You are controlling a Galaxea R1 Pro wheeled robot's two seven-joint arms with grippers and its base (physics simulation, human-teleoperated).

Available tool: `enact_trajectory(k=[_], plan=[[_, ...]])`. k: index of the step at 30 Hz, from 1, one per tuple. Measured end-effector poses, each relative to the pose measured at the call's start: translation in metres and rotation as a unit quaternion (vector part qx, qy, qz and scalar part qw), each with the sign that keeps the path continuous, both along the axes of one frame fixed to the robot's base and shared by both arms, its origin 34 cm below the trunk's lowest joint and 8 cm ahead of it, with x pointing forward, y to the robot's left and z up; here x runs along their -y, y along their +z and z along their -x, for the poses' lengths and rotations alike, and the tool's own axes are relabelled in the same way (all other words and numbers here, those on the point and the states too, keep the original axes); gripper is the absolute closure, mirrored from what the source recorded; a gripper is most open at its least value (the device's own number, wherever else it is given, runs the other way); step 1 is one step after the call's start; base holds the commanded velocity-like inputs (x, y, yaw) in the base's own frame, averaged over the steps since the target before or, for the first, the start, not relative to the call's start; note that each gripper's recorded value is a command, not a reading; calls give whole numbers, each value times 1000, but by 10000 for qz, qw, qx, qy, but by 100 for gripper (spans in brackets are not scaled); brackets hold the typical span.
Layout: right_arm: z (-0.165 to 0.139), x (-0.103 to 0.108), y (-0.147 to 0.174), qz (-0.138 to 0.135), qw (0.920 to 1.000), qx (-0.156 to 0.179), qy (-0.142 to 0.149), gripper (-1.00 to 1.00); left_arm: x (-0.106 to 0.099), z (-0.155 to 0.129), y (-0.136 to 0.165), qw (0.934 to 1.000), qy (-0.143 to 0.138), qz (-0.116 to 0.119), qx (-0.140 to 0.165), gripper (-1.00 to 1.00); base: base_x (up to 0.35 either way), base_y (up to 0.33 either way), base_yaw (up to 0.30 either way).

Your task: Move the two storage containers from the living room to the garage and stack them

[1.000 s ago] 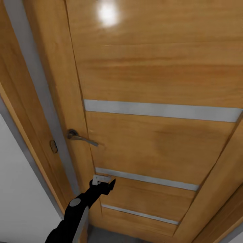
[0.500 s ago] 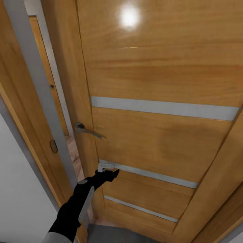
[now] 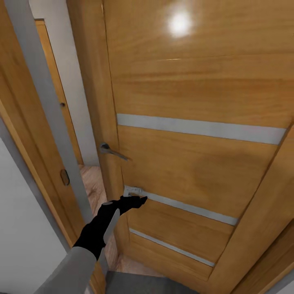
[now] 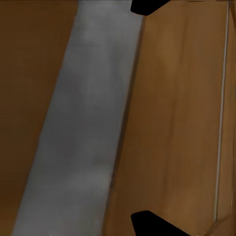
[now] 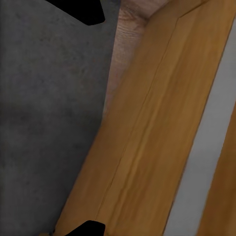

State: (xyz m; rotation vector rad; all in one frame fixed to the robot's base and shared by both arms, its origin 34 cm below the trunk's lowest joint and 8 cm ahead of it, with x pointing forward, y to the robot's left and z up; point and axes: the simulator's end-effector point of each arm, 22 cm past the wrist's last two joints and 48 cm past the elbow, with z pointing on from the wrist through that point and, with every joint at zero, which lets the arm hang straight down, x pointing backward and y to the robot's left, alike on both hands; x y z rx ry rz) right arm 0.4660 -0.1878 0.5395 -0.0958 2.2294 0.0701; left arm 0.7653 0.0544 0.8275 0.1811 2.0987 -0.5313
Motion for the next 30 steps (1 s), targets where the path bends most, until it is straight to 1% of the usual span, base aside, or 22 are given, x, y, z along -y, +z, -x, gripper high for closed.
enact_trajectory(k=[2,5,6,8,9,10,11,12,14,15,17,18,20,21,23,24,25,26,28,29,30], plan=[[0,0,0,-1,10000,0,-1,-100,2,-4,2,10000,-7,33,-18,-100,0,0,0],[0,0,0,2,10000,-1,-1,-100,6,-9,5,9998,5,167,-60,-100,0,0,0],[0,1,0,3,10000,-2,-4,-100,5,-12,6,9997,41,227,10,-100,0,0,0],[0,1,0,6,10000,-1,-7,-100,0,-19,16,9992,129,294,246,-100,0,0,0],[0,2,0,8,10000,-1,-8,-100,-6,-24,17,9983,222,317,438,-100,0,0,0],[0,2,0,9,10000,-1,-9,-100,-11,-25,13,9979,279,307,495,-100,0,0,0],[0,2,0,10,10000,-1,-10,-100,-15,-25,4,9978,323,286,495,-100,0,0,0],[0,2,0,11,10000,-3,-10,-100,-22,-20,-22,9980,402,229,426,-100,0,0,0],[0,2,0,11,10000,-2,-11,-100,-30,-8,-56,9983,483,162,284,-100,0,0,0],[0,2,0,11,10000,-2,-13,-100,-40,6,-87,9982,572,91,160,-100,0,0,0],[0,2,0,12,10000,-2,-15,-100,-51,26,-123,9978,666,-17,3,-100,0,0,0],[0,2,0,12,10000,-3,-16,-100,-63,41,-145,9971,754,-118,-16,-100,0,0,0],[0,3,0,12,10000,-2,-18,-100,-76,51,-157,9963,838,-200,23,-100,0,0,0],[0,3,0,11,10000,0,-18,-100,-88,58,-164,9955,906,-273,70,-100,0,0,0],[0,3,0,12,10000,-1,-19,-100,-99,66,-172,9950,941,-337,92,-100,0,0,0],[0,3,0,12,10000,-2,-18,-100,-105,86,-186,9955,875,-338,102,-100,0,0,0],[0,3,0,12,10000,-1,-19,-100,-104,95,-191,9961,819,-318,113,-100,0,0,0],[0,3,0,12,10000,-2,-19,-100,-101,106,-194,9971,687,-250,203,-100,0,0,0],[0,3,0,12,10000,-1,-19,-100,-96,115,-194,9978,558,-163,328,-100,0,0,0],[0,3,0,12,10000,-2,-19,-100,-92,121,-193,9980,449,-104,429,-100,0,0,0],[0,3,0,12,10000,-1,-20,-100,-91,124,-193,9981,410,-78,460,-100,0,0,0]])
